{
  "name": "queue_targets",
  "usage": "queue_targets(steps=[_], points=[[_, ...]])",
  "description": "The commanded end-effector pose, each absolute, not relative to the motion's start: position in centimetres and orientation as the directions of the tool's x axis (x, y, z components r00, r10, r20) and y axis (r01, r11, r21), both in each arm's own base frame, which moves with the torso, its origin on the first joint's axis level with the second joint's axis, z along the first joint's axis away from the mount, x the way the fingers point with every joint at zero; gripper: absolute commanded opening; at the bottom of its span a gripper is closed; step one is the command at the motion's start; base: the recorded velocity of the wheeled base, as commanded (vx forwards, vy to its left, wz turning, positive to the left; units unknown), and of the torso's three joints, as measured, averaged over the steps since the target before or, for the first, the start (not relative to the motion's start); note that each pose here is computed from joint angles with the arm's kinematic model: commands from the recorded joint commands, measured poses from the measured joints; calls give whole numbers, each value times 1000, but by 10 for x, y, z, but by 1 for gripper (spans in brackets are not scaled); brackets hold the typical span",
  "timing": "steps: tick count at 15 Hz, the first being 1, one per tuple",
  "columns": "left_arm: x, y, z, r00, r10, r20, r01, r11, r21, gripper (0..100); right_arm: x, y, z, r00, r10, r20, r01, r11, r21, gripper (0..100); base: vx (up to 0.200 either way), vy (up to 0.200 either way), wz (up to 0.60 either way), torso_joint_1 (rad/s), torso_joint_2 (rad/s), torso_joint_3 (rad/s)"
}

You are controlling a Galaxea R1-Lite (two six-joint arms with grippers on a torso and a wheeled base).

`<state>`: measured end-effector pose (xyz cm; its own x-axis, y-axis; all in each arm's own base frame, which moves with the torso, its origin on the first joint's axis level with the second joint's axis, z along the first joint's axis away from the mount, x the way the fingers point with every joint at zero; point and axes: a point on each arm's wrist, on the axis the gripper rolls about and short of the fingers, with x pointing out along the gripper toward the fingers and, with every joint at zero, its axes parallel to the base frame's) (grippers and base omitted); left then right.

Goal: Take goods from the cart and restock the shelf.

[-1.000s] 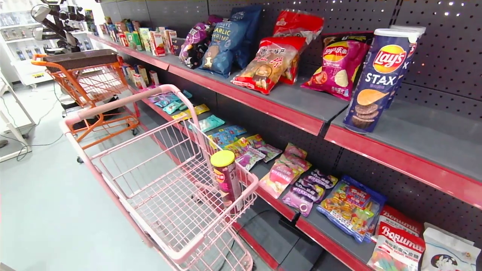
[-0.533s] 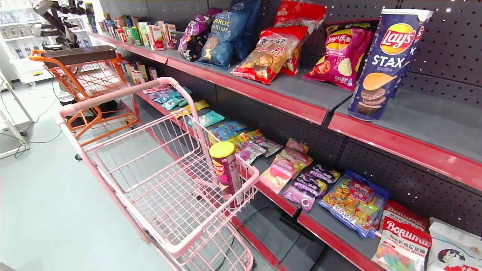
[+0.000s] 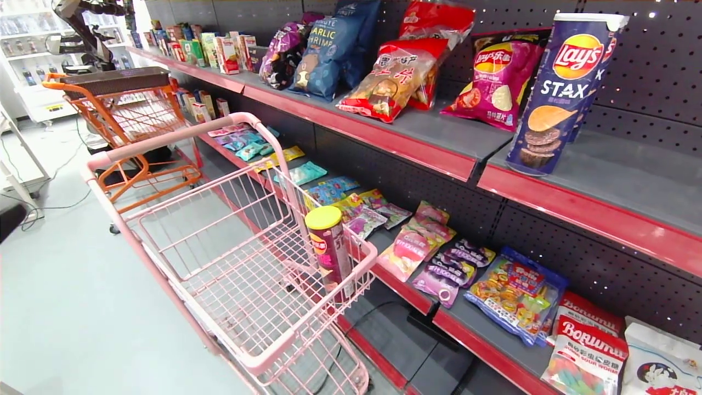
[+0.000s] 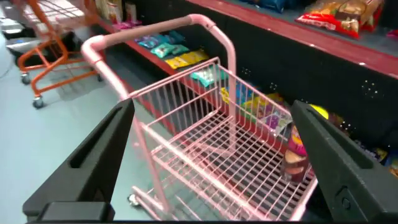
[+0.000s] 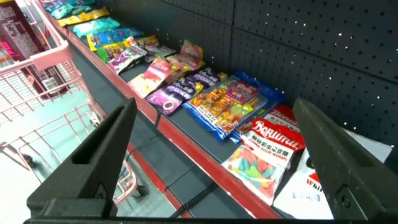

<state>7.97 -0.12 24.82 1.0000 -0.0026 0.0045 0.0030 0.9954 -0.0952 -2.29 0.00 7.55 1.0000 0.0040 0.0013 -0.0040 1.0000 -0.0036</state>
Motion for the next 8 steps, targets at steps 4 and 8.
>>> queue_targets(steps=[4, 8], points=[[240, -43, 188, 921, -292, -258, 267, 955, -128, 100, -23, 0, 75, 1000, 5, 0, -5, 1000, -6, 100, 0, 0, 0, 0, 0, 0], [283, -84, 135, 851, -453, -265, 429, 891, -146, 100, -23, 0, 75, 1000, 5, 0, -5, 1000, -5, 100, 0, 0, 0, 0, 0, 0]])
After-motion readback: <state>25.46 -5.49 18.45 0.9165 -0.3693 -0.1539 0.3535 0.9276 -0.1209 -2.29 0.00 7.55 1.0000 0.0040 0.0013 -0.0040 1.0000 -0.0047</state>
